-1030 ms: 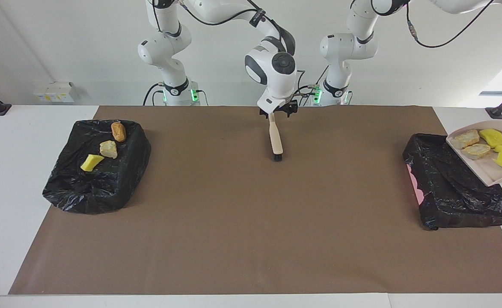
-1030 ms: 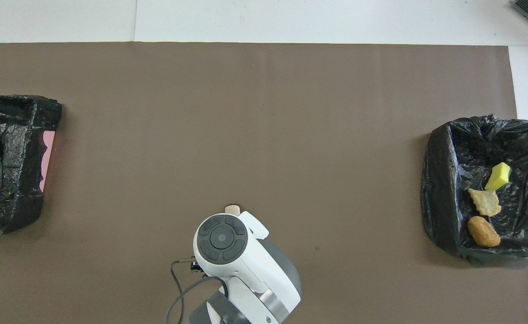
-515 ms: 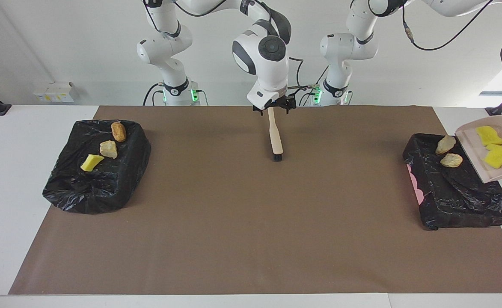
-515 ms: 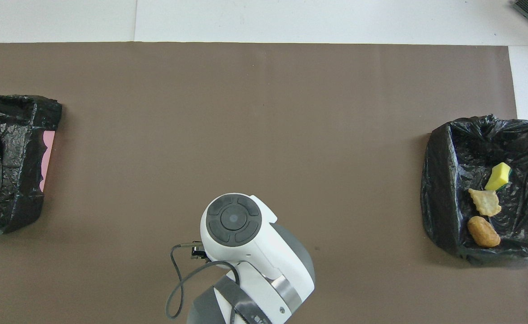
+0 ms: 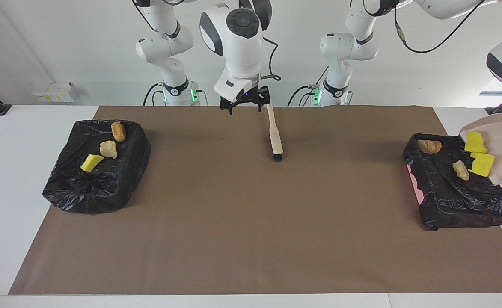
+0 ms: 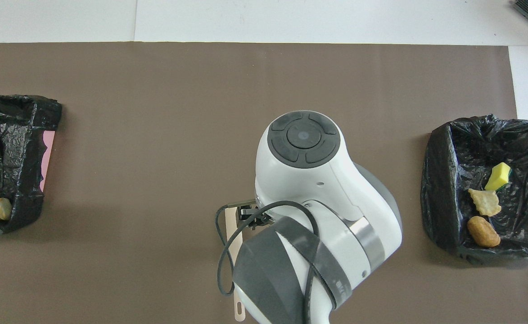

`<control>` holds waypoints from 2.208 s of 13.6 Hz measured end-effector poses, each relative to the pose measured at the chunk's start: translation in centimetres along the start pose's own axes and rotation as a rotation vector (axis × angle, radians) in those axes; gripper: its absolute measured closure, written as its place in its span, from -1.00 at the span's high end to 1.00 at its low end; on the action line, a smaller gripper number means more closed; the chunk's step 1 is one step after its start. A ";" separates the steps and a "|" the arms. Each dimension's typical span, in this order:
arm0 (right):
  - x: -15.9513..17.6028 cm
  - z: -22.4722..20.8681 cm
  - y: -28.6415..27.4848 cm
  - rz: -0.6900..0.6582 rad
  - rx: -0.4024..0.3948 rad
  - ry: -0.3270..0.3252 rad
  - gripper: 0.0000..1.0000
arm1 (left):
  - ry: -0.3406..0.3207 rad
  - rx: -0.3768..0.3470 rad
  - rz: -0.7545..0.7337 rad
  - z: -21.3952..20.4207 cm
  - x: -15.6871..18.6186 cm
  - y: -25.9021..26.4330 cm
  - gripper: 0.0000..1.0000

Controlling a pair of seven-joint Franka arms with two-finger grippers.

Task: Sweep and dump trash in bin
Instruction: 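Lower the brush onto the mat with the right gripper and release it, then bring the empty dustpan back and set it on the mat with the left gripper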

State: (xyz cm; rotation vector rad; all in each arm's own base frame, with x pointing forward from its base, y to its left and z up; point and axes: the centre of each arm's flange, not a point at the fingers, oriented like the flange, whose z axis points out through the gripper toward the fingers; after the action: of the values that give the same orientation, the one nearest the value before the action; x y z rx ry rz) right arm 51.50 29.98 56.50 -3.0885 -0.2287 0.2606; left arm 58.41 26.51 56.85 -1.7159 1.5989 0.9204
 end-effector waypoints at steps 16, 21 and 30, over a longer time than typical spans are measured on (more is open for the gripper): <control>2.2 -7.7 30.4 0.290 -0.026 0.212 1.00 | 0.487 -0.261 -0.417 -13.8 11.5 5.0 -0.37; 1.0 -7.7 35.4 0.378 -0.020 0.211 1.00 | 0.608 -0.372 -0.659 -22.4 21.1 5.5 -0.37; -3.8 -9.5 35.9 0.323 -0.016 0.207 1.00 | 0.710 -0.546 -1.065 -33.8 40.2 6.2 -0.37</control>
State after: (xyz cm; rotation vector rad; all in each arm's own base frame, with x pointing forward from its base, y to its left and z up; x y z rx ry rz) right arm 54.51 -6.27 64.81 -3.1232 0.2765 -0.0565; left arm 56.09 -24.61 43.28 -3.0087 0.4834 0.1727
